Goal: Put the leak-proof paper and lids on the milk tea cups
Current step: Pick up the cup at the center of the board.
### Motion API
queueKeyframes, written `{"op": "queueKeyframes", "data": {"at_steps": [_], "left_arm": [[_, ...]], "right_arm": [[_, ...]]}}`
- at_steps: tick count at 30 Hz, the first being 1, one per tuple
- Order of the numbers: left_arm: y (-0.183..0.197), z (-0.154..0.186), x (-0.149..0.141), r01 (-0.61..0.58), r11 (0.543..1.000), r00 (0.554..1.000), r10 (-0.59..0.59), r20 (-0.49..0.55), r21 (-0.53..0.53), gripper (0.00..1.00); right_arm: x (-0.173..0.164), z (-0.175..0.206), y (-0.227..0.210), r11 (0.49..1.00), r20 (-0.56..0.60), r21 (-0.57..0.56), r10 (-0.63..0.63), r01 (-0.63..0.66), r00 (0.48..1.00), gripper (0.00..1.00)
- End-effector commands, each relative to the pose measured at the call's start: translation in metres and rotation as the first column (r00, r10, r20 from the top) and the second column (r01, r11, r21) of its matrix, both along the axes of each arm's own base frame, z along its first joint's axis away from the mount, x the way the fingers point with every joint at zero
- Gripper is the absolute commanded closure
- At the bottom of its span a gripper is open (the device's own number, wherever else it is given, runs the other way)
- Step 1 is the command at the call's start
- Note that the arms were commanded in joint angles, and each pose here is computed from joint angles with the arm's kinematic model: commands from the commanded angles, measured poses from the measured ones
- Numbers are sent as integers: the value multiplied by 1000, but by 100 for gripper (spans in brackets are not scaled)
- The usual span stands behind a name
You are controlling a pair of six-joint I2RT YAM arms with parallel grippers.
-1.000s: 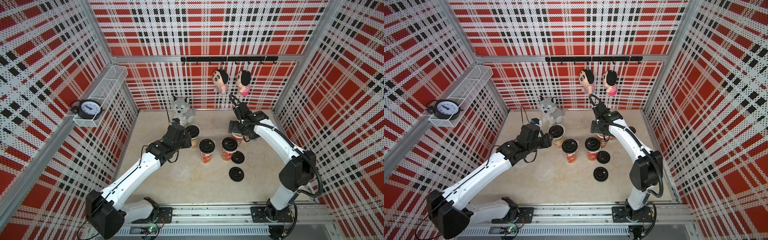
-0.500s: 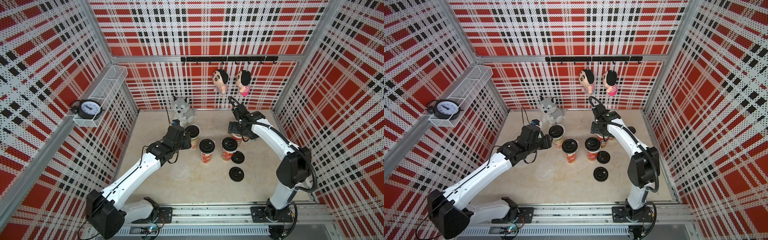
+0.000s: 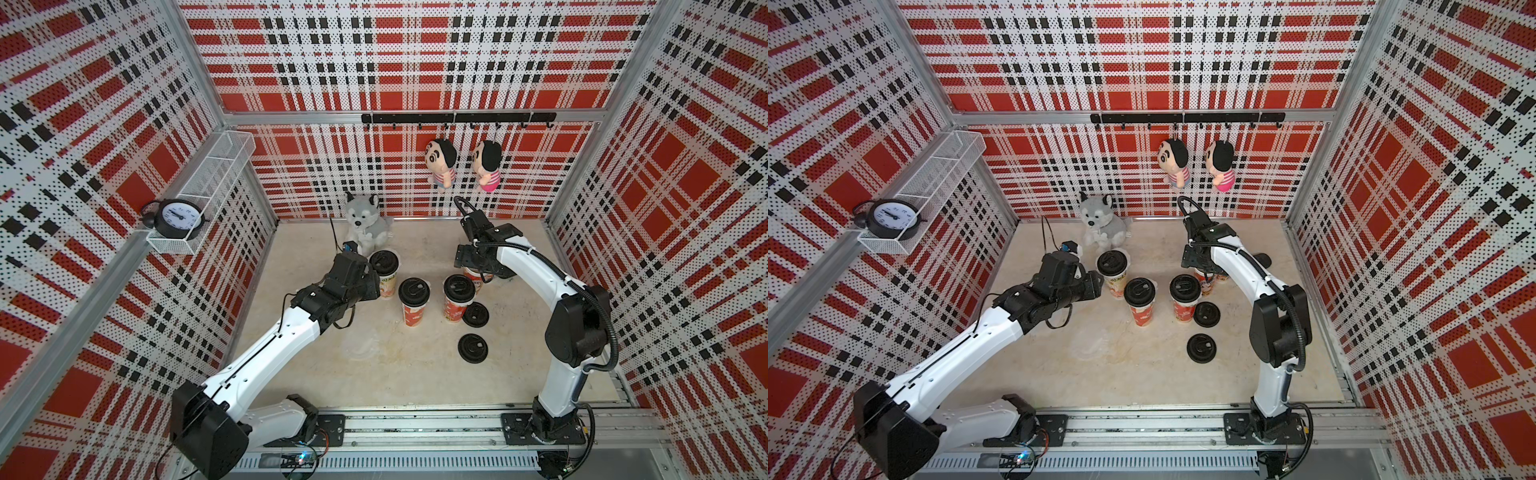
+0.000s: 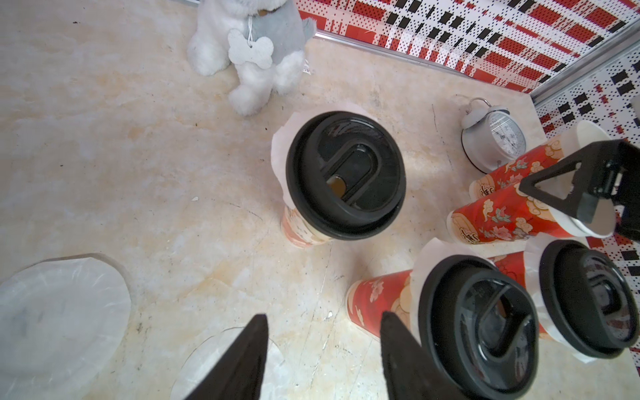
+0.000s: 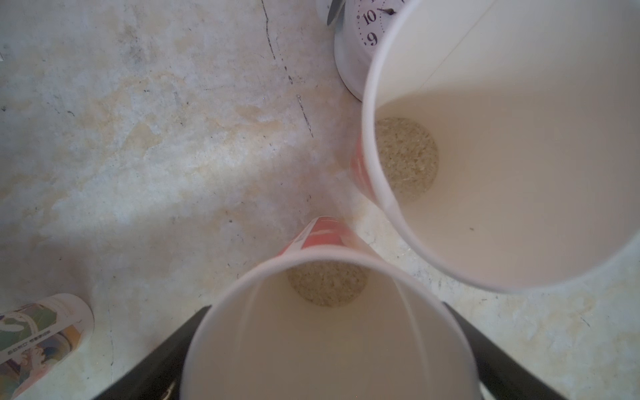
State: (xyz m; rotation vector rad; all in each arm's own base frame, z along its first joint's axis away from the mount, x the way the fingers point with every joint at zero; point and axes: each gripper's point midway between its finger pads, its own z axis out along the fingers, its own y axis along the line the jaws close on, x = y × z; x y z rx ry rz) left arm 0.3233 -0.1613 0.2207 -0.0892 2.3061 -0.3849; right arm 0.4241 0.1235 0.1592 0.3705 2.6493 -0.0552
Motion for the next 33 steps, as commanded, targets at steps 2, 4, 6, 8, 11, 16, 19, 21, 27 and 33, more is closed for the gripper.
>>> {"op": "queueKeyframes", "data": {"at_steps": [2, 4, 6, 8, 11, 16, 19, 21, 27, 33], "left_arm": [[4, -1, -3, 11, 1000, 1000, -11, 2, 2, 44], [5, -1, -3, 10, 1000, 1000, -10, 2, 1, 44], [5, -1, -3, 11, 1000, 1000, -11, 1, 1, 44], [6, 0, -3, 11, 1000, 1000, -11, 2, 1, 44], [7, 2, -4, 9, 1000, 1000, -9, 7, -2, 44], [8, 2, -5, 8, 1000, 1000, -7, 7, -2, 44], [10, 3, -6, 4, 1000, 1000, -4, 10, -4, 44], [11, 3, -6, 1, 1000, 1000, -1, 11, -4, 44], [13, 3, -9, 4, 1000, 1000, -4, 9, -10, 44], [14, 3, -12, 11, 1000, 1000, -11, -2, -3, 44]], "right_arm": [[5, -9, -5, 999, 3, -8, -32, 32, 999, 8], [5, -9, -5, 1000, 2, -3, -31, 31, 1000, 10], [3, -7, -4, 1000, 6, 4, -29, 29, 1000, 12], [0, -3, -4, 1000, 13, 11, -27, 27, 1000, 14], [-4, 5, -6, 1000, 26, 17, -26, 25, 999, 16], [-12, 28, -11, 999, 67, 23, -27, 25, 997, 17], [-21, 45, -17, 999, 97, 19, -33, 31, 995, 17], [-27, 54, -22, 999, 117, 22, -40, 38, 992, 17], [-50, 68, -38, 998, 143, 18, -63, 61, 988, 19], [-83, 78, -53, 999, 143, 11, -51, 50, 988, 21]]}}
